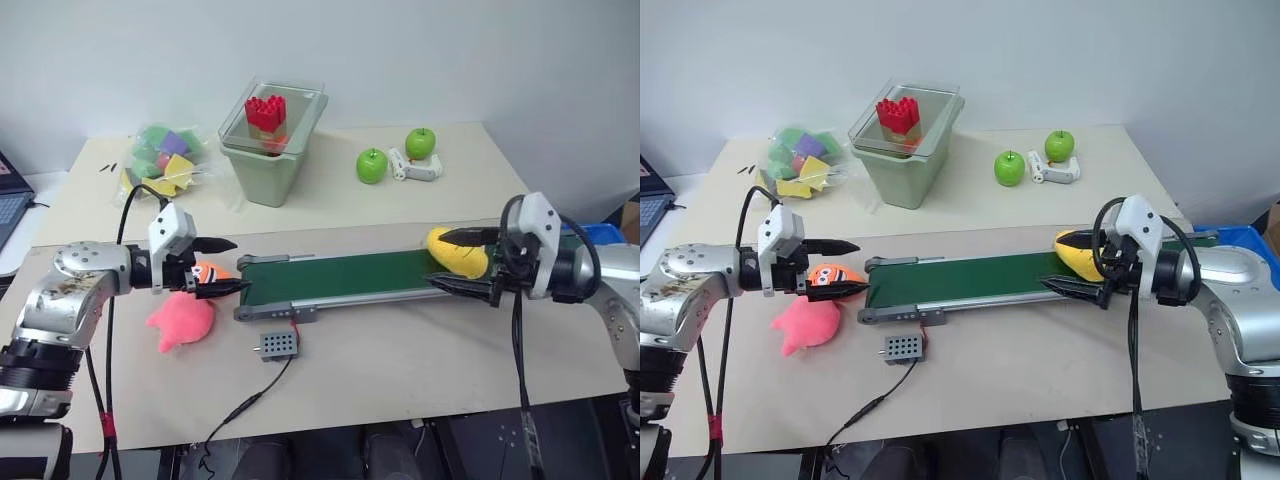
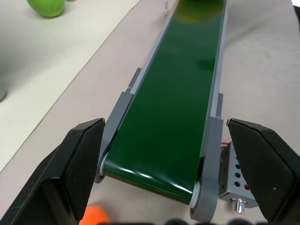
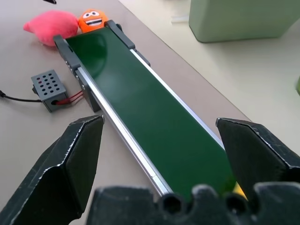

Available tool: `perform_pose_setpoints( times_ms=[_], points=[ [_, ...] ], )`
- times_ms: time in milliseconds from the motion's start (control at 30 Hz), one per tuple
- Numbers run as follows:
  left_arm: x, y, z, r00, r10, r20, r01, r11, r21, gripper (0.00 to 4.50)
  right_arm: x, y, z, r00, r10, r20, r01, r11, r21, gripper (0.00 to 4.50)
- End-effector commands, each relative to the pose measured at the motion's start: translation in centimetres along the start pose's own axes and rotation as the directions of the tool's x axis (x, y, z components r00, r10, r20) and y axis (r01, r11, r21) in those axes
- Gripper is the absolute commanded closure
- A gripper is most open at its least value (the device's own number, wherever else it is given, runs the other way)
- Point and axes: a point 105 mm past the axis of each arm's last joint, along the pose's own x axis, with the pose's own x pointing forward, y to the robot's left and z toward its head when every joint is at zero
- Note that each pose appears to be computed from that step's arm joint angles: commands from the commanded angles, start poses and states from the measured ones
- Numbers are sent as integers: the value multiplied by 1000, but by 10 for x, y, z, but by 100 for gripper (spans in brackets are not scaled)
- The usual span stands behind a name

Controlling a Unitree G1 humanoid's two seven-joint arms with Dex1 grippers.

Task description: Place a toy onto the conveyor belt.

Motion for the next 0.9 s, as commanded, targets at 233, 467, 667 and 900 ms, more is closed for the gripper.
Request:
perform_pose_setpoints(
  times_ms=[233,467,667,900],
  points=[
    [-1,4,23,999,4,48,-8,996,89,3,-7,-5,19,999,-21,32,23,998,-61,0],
    [1,8,56,987,23,158,-45,990,136,3,-6,-6,23,999,-24,46,27,997,-68,0],
    [-1,11,94,965,41,257,-96,974,204,3,-5,-7,24,999,-25,48,28,997,-71,0],
    [3,0,107,959,-20,283,-38,980,197,3,-3,-8,24,998,-24,51,28,997,-73,0]
  ],
)
